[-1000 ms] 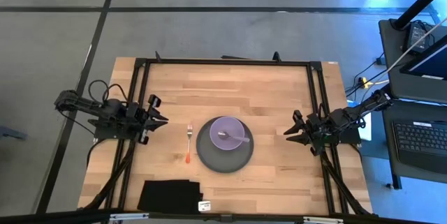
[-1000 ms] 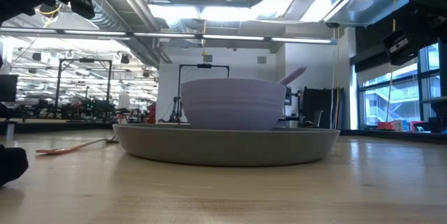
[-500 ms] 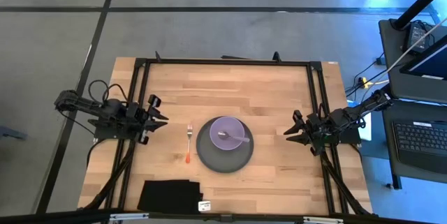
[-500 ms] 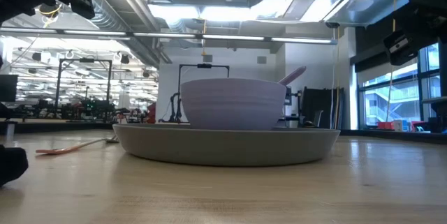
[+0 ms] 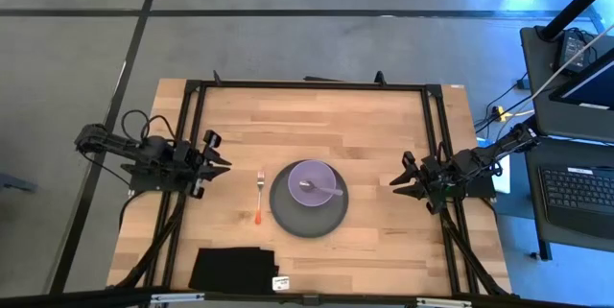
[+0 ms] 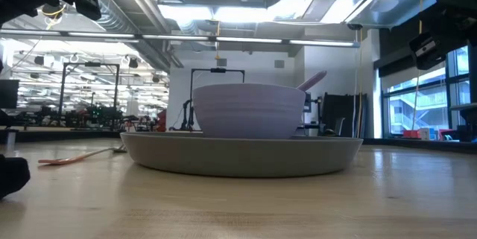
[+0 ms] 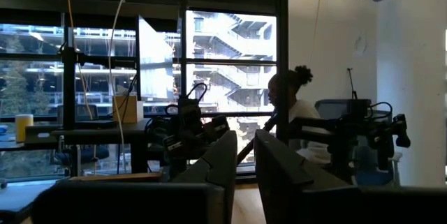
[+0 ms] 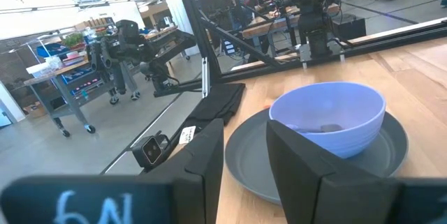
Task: Set table place
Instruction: Return to Home Position
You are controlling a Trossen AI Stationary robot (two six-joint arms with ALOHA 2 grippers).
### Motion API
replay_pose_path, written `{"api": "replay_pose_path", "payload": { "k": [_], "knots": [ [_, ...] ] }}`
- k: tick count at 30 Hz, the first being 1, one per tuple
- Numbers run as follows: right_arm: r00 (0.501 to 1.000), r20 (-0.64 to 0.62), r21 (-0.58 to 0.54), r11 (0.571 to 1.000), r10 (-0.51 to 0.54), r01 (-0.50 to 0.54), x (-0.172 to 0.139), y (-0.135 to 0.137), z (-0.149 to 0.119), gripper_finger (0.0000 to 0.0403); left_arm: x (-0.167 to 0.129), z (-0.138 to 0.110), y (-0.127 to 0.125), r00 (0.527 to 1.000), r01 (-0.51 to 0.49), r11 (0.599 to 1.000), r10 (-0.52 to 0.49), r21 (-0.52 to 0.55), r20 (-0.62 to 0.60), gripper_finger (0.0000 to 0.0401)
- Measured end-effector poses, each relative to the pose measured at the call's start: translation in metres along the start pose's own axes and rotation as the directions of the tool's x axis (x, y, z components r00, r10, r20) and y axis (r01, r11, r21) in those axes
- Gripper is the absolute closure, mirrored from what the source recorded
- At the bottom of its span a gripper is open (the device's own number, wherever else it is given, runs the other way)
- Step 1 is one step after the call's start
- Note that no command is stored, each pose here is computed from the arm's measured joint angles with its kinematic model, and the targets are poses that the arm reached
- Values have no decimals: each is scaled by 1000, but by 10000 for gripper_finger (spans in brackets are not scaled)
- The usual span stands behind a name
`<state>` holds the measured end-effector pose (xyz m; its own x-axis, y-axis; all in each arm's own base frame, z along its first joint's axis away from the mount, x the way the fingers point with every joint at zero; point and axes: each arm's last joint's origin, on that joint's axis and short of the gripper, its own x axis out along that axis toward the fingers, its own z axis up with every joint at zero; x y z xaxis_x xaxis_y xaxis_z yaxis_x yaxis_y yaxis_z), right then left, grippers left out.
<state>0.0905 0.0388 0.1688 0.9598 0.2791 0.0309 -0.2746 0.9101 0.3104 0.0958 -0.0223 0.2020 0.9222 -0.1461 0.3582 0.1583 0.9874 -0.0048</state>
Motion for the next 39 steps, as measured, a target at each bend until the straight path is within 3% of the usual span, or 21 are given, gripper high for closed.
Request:
{"api": "replay_pose_path", "payload": {
  "k": [28, 39],
  "knots": [
    [1000, 0, 1, 1000, 0, 0, 0, 0, 0, 290, 0, 0, 0, 1000, 0, 1000, 0, 0, 0, 400],
    [1000, 0, 0, 1000, 0, 0, 0, 0, 0, 290, 0, 0, 0, 1000, 0, 1000, 0, 0, 0, 380]
  ]
}}
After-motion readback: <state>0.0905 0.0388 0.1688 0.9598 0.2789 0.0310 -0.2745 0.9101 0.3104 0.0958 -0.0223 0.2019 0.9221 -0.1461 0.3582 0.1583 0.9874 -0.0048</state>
